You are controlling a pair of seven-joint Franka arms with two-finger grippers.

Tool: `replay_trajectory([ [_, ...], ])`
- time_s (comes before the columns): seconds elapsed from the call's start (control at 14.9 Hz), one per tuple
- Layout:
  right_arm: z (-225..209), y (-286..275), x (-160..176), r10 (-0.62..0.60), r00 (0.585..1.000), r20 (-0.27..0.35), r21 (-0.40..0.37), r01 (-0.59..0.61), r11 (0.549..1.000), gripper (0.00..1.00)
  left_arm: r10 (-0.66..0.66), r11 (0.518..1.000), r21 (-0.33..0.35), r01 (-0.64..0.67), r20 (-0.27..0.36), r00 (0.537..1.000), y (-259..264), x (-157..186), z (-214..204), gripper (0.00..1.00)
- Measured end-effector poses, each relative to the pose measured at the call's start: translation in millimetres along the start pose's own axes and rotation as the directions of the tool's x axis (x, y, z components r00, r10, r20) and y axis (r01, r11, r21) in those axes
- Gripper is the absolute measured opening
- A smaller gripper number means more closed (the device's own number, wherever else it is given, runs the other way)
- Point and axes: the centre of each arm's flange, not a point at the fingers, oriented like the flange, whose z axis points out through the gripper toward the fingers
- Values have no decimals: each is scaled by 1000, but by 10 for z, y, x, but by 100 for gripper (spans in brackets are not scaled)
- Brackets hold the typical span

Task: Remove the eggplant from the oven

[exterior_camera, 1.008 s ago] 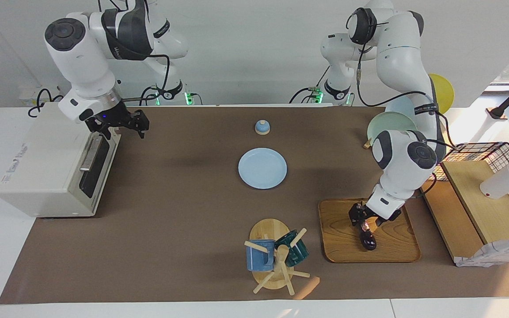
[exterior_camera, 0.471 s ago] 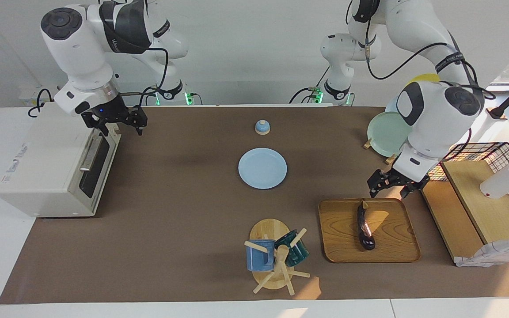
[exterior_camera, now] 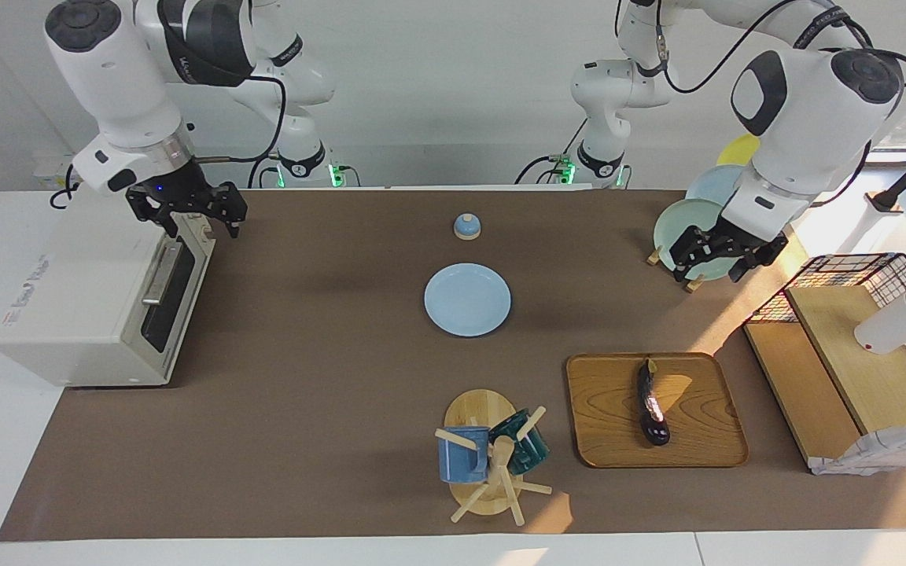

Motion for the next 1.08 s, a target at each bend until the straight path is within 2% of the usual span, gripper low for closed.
replay_trajectory([
  [0.4,-30,-22,-22,-4,1000,11,0,4,1000,100,-48,999,11,47,60,997,23,-259,101,100],
  [0.74,-29,-9,-22,-2,1000,11,0,2,1000,100,23,999,42,-27,83,996,4,-353,-324,100],
  [1.08,-29,-9,-22,-1,1000,11,0,1,1000,100,18,999,46,-22,95,995,-70,-360,-316,100],
])
